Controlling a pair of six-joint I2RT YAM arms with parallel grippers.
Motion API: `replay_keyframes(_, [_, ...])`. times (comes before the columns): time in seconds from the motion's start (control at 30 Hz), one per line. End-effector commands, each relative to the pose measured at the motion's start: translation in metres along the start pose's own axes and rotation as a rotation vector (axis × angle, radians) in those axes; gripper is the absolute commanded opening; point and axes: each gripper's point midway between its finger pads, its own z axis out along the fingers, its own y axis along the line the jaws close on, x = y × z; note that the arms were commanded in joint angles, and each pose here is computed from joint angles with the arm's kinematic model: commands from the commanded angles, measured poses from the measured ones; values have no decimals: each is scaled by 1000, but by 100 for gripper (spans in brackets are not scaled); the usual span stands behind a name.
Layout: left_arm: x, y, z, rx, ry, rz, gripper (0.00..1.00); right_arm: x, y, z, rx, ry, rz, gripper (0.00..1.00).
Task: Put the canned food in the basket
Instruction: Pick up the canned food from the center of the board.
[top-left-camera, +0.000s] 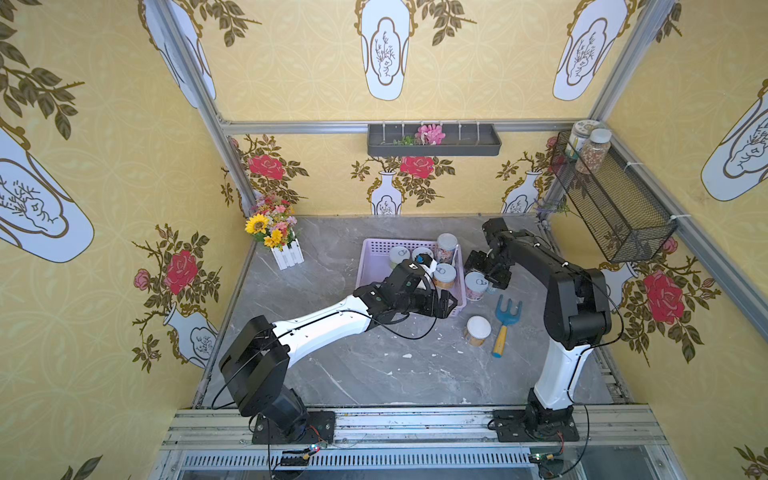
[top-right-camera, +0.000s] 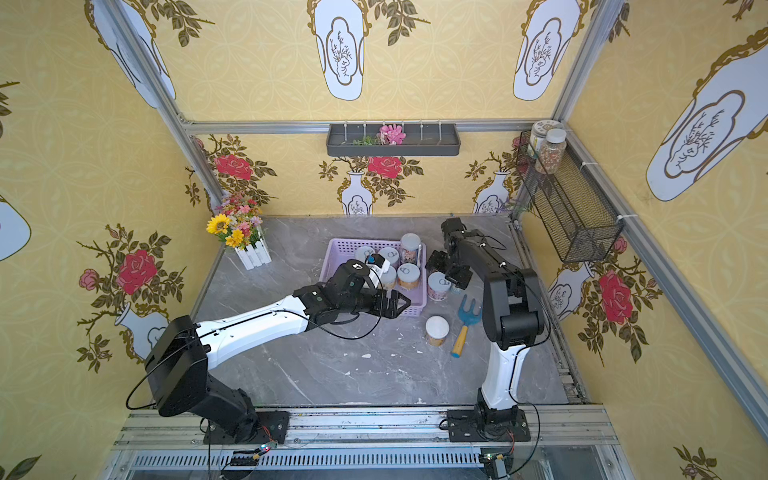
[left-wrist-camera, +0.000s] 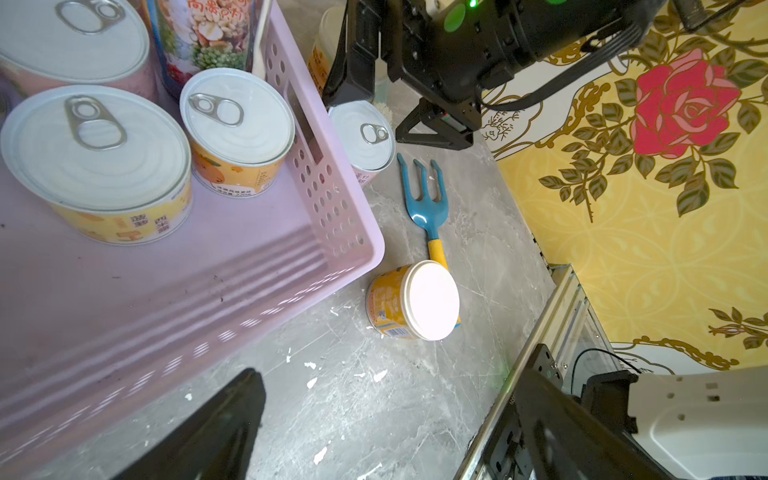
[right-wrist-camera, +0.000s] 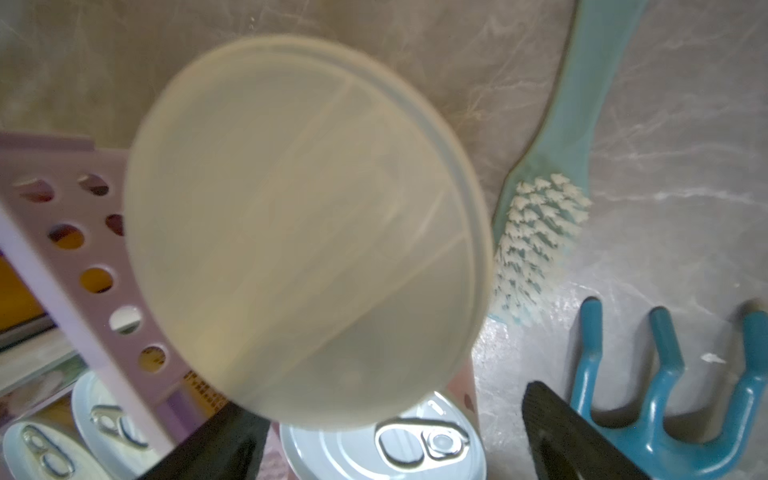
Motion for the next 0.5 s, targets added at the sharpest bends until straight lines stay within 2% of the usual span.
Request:
replay_keyframes(0.0, [-1, 1, 0, -2, -10, 9, 100, 6, -4, 4, 30, 13, -7, 97])
replay_keyframes(0.4, [2, 2, -5, -8, -6, 2, 100, 26, -1, 3, 92, 57, -71, 100])
replay_keyframes(0.47, [4, 3, -6, -9, -4, 0, 100, 26, -1, 3, 95, 57, -74, 96])
